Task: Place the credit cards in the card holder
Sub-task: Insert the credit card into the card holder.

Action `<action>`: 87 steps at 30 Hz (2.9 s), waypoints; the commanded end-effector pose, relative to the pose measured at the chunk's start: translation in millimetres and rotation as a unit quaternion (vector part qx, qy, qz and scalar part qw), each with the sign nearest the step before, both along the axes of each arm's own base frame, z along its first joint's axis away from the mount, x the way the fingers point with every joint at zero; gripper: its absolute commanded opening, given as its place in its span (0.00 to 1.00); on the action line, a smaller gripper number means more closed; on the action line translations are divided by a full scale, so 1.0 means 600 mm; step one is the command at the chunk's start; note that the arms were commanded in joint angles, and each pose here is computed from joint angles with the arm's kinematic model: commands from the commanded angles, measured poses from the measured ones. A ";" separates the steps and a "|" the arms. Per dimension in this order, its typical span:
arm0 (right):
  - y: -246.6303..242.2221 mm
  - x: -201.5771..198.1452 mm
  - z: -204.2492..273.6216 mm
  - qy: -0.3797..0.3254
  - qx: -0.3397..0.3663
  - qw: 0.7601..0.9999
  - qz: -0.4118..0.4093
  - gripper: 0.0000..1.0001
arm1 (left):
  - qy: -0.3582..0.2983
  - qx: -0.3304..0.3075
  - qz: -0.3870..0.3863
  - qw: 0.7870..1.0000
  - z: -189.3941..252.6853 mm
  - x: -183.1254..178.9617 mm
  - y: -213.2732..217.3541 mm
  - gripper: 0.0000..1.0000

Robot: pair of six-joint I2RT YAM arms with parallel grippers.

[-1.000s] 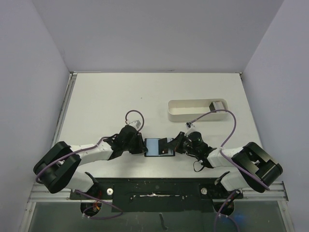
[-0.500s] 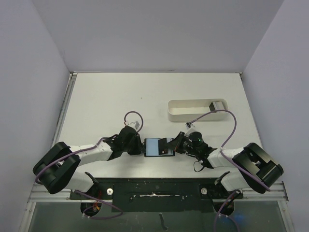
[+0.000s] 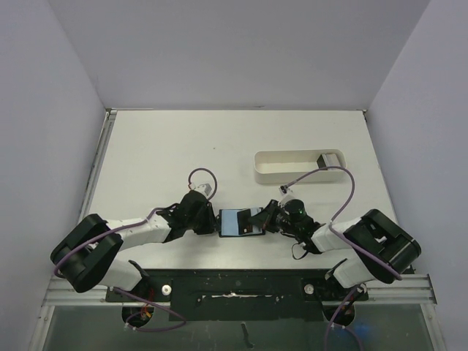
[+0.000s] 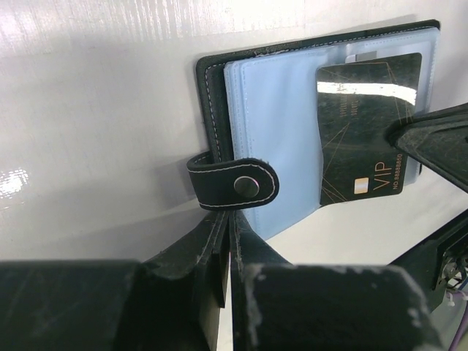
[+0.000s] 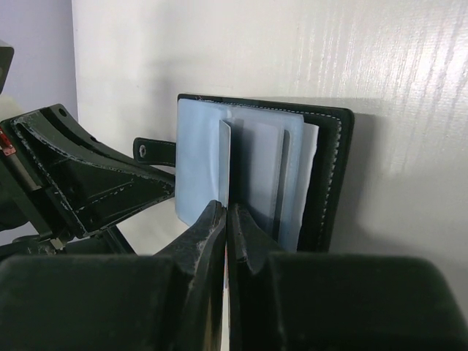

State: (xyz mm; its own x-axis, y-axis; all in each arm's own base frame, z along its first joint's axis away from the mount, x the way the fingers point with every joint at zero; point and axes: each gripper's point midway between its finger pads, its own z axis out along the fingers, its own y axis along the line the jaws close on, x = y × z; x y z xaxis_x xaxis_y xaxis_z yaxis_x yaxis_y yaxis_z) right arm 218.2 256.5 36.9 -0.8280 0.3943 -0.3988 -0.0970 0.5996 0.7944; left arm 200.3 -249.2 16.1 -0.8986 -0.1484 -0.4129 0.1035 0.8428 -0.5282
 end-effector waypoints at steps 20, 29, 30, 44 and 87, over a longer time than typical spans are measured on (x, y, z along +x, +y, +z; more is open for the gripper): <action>-0.012 0.007 0.000 -0.012 0.009 0.999 -0.037 0.00 | -0.002 -0.008 -0.004 1.000 -0.004 0.002 -0.008 0.03; -0.008 0.002 0.002 -0.017 -0.006 0.999 -0.035 0.00 | -0.002 -0.007 -0.004 1.000 -0.005 0.003 -0.008 0.03; -0.009 0.000 0.002 -0.017 -0.006 0.999 -0.036 0.00 | -0.002 -0.007 -0.004 1.000 -0.005 0.003 -0.008 0.03; -0.013 -0.007 0.001 -0.025 -0.022 0.998 -0.046 0.00 | -0.001 -0.008 -0.003 1.000 -0.007 0.003 -0.008 0.03; -0.006 -0.015 -0.003 -0.006 0.000 0.999 -0.052 0.00 | 0.005 -0.008 0.001 1.000 -0.015 0.002 -0.009 0.03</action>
State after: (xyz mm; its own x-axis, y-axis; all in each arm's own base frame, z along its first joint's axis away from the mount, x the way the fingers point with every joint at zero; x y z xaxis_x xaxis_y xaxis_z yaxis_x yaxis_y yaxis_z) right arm 209.1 246.8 32.3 -0.7793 0.4709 -0.4135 -0.0288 0.6322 0.7743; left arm 204.0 -257.5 15.6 -0.8979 -0.1664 -0.4076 0.1016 0.8225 -0.5596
